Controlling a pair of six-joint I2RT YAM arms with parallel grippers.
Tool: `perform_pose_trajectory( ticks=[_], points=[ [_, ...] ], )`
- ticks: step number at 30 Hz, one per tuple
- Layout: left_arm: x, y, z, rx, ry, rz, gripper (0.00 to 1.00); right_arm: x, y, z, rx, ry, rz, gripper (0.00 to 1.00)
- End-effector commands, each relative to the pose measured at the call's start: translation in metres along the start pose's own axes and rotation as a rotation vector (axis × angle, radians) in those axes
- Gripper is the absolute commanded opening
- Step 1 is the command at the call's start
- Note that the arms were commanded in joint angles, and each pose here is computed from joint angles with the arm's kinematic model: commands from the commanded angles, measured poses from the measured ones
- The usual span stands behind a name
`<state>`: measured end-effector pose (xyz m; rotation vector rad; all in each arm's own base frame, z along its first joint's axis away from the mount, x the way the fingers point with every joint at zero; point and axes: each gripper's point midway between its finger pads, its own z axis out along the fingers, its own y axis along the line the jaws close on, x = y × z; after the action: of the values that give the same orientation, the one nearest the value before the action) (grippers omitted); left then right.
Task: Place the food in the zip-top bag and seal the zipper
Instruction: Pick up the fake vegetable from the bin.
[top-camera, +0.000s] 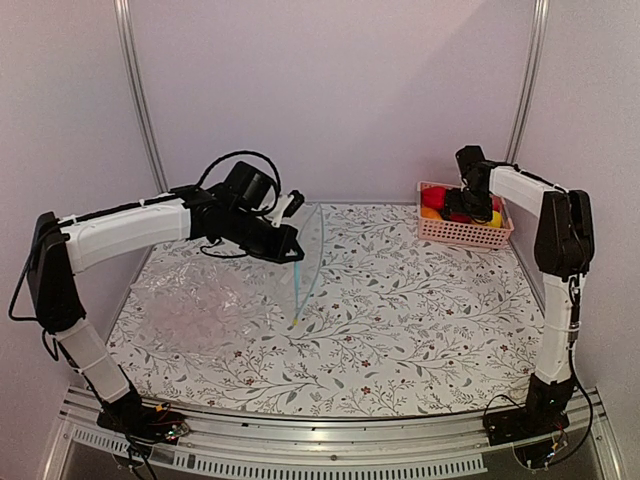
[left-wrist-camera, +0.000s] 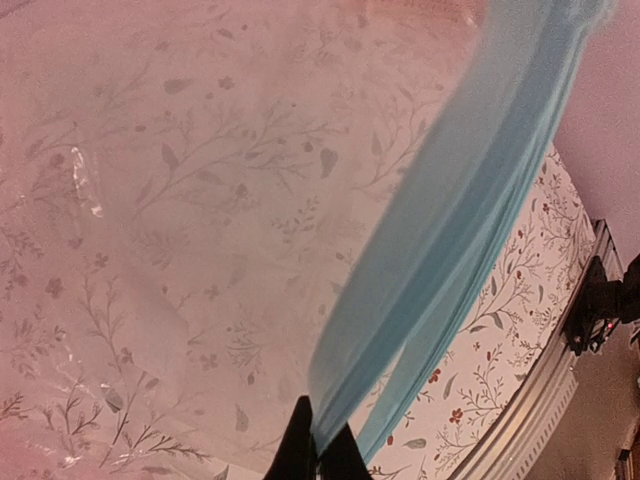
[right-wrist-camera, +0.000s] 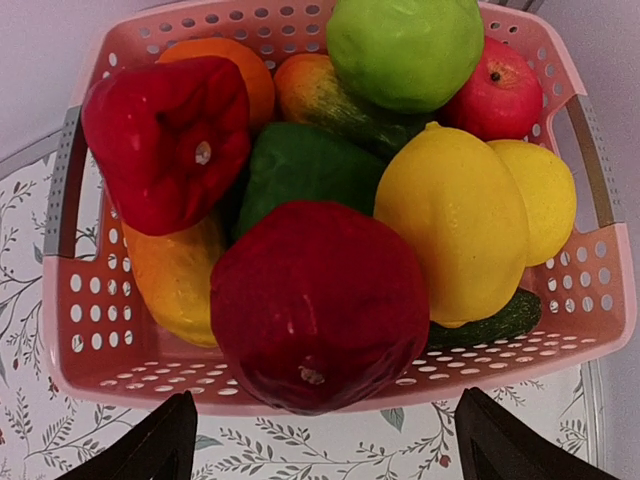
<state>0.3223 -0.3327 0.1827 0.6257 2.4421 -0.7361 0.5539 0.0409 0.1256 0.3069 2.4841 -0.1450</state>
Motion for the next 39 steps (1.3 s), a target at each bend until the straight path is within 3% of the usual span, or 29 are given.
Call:
perform_pose_trajectory(
  ticks=[1, 14, 22, 29, 39],
  points=[
    [-0.003, 0.006, 0.002, -0.008, 0.008, -0.015, 0.0, -0.011, -0.012, 0.013, 0.09, -0.038, 0.003, 0.9],
    [0.001, 0.006, 0.009, 0.008, 0.03, -0.032, 0.0, -0.011, -0.007, 0.039, 0.11, -0.037, 0.015, 0.83],
    [0.001, 0.008, 0.009, 0.005, 0.03, -0.035, 0.0, -0.014, -0.002, 0.038, 0.078, -0.047, 0.036, 0.68],
    [0.001, 0.007, 0.009, 0.008, 0.03, -0.038, 0.0, -0.023, -0.002, 0.022, 0.06, -0.072, 0.041, 0.64],
    [-0.002, 0.004, 0.004, 0.019, 0.021, -0.041, 0.0, -0.035, -0.006, -0.039, -0.022, -0.147, 0.022, 0.62]
  ],
)
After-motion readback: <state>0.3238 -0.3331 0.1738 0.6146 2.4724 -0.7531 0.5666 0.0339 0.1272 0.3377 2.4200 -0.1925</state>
